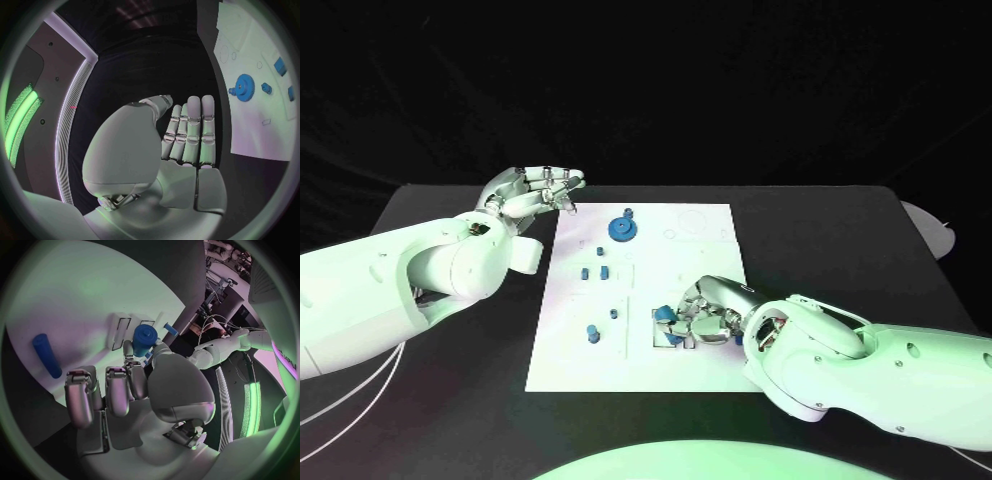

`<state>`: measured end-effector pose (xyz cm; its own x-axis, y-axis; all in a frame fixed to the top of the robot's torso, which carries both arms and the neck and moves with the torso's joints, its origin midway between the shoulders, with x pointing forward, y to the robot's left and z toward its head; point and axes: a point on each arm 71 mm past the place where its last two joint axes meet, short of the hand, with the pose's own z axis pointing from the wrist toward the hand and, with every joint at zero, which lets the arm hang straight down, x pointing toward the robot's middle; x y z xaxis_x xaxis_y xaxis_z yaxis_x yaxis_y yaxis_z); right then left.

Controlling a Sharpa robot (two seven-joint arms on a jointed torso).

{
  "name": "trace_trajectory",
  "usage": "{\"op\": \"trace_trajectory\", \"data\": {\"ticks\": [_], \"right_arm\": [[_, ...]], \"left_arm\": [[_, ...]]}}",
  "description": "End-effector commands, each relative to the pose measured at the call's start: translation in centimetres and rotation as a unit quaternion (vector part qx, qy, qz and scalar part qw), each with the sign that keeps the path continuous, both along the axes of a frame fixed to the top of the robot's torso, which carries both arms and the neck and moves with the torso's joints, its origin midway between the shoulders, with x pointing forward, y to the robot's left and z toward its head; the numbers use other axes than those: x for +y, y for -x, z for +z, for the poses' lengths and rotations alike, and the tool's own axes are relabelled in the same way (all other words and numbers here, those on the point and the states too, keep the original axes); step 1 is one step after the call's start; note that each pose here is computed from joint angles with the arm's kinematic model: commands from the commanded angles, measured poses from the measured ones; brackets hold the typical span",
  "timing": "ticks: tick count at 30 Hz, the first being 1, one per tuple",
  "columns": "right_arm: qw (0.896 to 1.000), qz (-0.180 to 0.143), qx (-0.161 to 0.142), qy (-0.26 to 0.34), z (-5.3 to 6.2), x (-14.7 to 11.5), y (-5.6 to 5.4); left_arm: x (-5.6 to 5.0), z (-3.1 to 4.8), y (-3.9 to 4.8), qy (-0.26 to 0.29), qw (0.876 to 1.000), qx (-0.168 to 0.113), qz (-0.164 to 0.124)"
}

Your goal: Assemble the parts on the task board

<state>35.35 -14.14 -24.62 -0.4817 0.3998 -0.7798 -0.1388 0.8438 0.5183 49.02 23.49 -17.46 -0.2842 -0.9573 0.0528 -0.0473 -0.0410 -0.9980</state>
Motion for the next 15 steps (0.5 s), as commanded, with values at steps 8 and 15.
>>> {"op": "trace_trajectory", "data": {"ticks": [8, 15], "right_arm": [[1.000, 0.008, 0.009, 0.015, -0.64, 0.28, -0.06], [1.000, 0.005, 0.002, 0.018, -0.65, 0.23, -0.22]], "left_arm": [[-0.20, 0.09, 0.07, 0.007, 1.000, 0.001, -0.008], [-0.19, 0.08, 0.07, 0.007, 1.000, 0.001, -0.008]]}}
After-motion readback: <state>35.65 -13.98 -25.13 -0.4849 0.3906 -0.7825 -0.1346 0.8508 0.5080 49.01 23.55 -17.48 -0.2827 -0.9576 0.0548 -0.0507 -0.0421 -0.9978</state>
